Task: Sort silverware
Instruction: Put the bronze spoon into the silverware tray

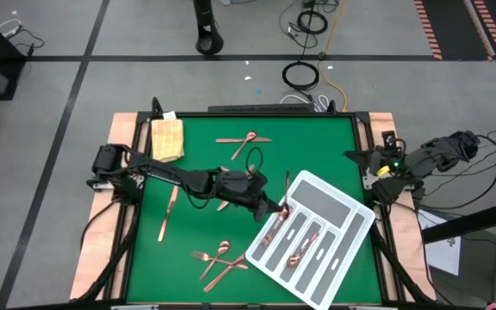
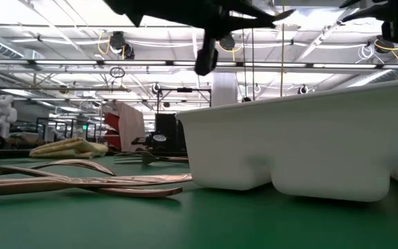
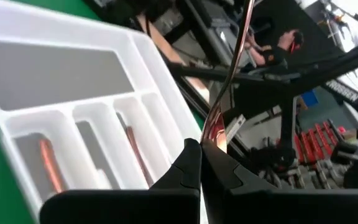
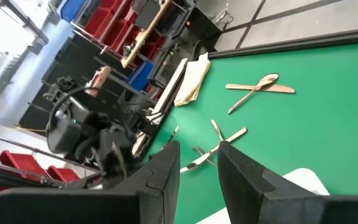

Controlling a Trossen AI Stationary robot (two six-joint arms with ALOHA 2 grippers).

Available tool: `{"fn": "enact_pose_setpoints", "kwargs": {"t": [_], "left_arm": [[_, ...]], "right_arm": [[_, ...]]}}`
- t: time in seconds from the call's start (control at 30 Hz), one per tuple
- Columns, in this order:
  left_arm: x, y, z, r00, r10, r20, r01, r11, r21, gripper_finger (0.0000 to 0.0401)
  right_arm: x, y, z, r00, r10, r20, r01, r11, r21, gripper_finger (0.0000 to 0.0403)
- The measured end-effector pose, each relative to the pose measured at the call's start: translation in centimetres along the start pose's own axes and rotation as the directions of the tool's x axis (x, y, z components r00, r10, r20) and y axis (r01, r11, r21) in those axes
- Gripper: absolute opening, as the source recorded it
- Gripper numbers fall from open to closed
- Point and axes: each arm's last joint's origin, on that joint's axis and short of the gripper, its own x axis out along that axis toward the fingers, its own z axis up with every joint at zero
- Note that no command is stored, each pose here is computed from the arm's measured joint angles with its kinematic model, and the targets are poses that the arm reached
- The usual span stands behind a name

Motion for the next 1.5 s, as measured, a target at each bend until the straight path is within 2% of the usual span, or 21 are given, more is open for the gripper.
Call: {"fn": "enact_pose_setpoints", "kwargs": {"t": [0.17, 0.37, 0.5, 0.73, 0.93, 1.07, 1.5], "left_arm": [[2.9, -1.1, 0.4, 0.996, -0.019, -0.091, 0.02, 1.0, 0.008, 0.0], [6.4, -1.3, 0.1, 0.973, -0.036, -0.228, 0.031, 0.999, -0.022, 0.0], [8.3, -1.4, -1.3, 0.948, -0.038, -0.317, 0.027, 0.999, -0.037, 0.0], [10.5, -0.7, -4.2, 0.91, 0.027, -0.413, -0.074, 0.992, -0.098, 0.0], [11.9, -0.8, -6.5, 0.9, 0.033, -0.434, -0.097, 0.987, -0.126, 0.0], [12.5, 0.5, -7.8, 0.89, 0.109, -0.442, -0.189, 0.972, -0.141, 0.0], [12.9, 1.5, -8.4, 0.892, 0.171, -0.419, -0.256, 0.954, -0.156, 0.0]], "right_arm": [[-0.1, -0.3, 0.0, 1.0, -0.012, -0.007, 0.012, 1.0, -0.017, 0.0098], [-0.1, -0.3, 0.0, 1.0, -0.013, -0.01, 0.012, 0.999, -0.037, 0.0098], [-0.1, -0.3, 0.0, 1.0, -0.014, -0.011, 0.014, 0.999, -0.05, 0.0098], [-0.1, -0.4, 0.0, 1.0, -0.02, -0.012, 0.019, 0.997, -0.077, 0.0098], [-0.1, -0.5, -0.1, 0.999, -0.029, -0.016, 0.027, 0.995, -0.096, 0.0098], [-0.1, -0.5, -0.1, 0.999, -0.031, -0.017, 0.029, 0.994, -0.102, 0.0098], [-0.1, -0.5, -0.1, 0.999, -0.025, -0.042, 0.019, 0.992, -0.125, 0.0098]]}}
